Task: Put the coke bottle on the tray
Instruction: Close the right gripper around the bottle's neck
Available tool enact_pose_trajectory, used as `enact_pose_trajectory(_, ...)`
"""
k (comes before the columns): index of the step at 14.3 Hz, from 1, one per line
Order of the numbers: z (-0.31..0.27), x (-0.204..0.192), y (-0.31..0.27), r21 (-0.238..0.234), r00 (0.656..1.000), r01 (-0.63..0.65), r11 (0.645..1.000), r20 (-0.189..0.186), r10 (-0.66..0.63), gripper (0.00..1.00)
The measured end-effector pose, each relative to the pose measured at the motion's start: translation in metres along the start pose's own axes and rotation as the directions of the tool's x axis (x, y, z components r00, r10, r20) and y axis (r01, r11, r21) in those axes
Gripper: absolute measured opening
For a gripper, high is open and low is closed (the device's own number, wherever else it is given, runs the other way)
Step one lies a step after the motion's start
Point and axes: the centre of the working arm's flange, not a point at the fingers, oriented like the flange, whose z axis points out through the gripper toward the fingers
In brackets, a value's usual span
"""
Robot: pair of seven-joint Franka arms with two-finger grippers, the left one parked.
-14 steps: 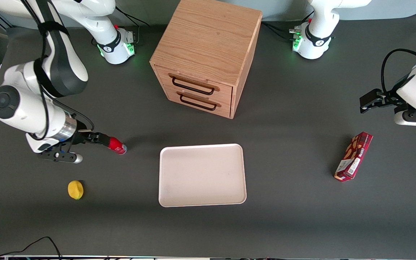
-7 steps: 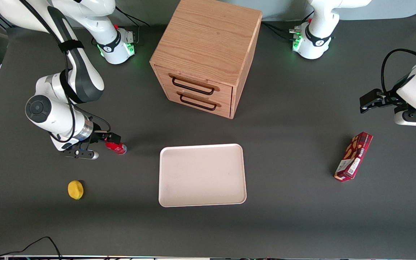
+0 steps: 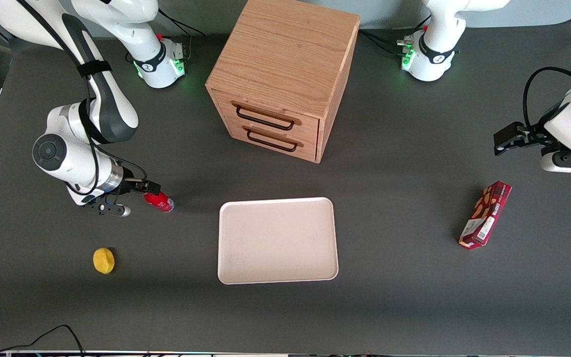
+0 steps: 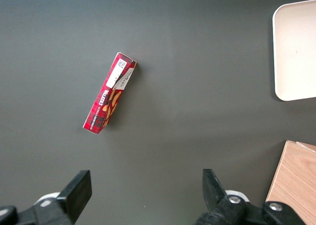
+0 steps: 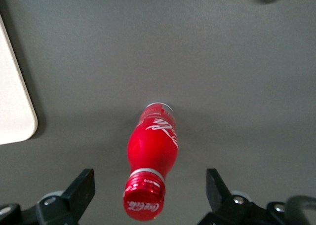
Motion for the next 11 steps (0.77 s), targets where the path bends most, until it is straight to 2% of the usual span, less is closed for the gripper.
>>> enact_pose_trajectory(2, 0.001, -0.001, 0.000, -0.001, 1.000, 0.000, 1.000, 0.003, 0.000, 0.96)
enact_pose_trajectory(3, 0.001, -0.001, 0.000, -0.001, 1.000, 0.000, 1.000, 0.002, 0.000, 0.88)
enact_pose_trajectory(6, -0.002, -0.001, 0.000, -0.001, 1.000, 0.000, 1.000, -0.002, 0.000, 0.52)
enact_pose_trajectory(8, -0.005, -0.001, 0.000, 0.000, 1.000, 0.001, 1.000, -0.009, -0.001, 0.32)
enact_pose_trajectory(11, -0.043, 0.000, -0.011, 0.002, 0.999, 0.018, 1.000, -0.041, -0.018, 0.32)
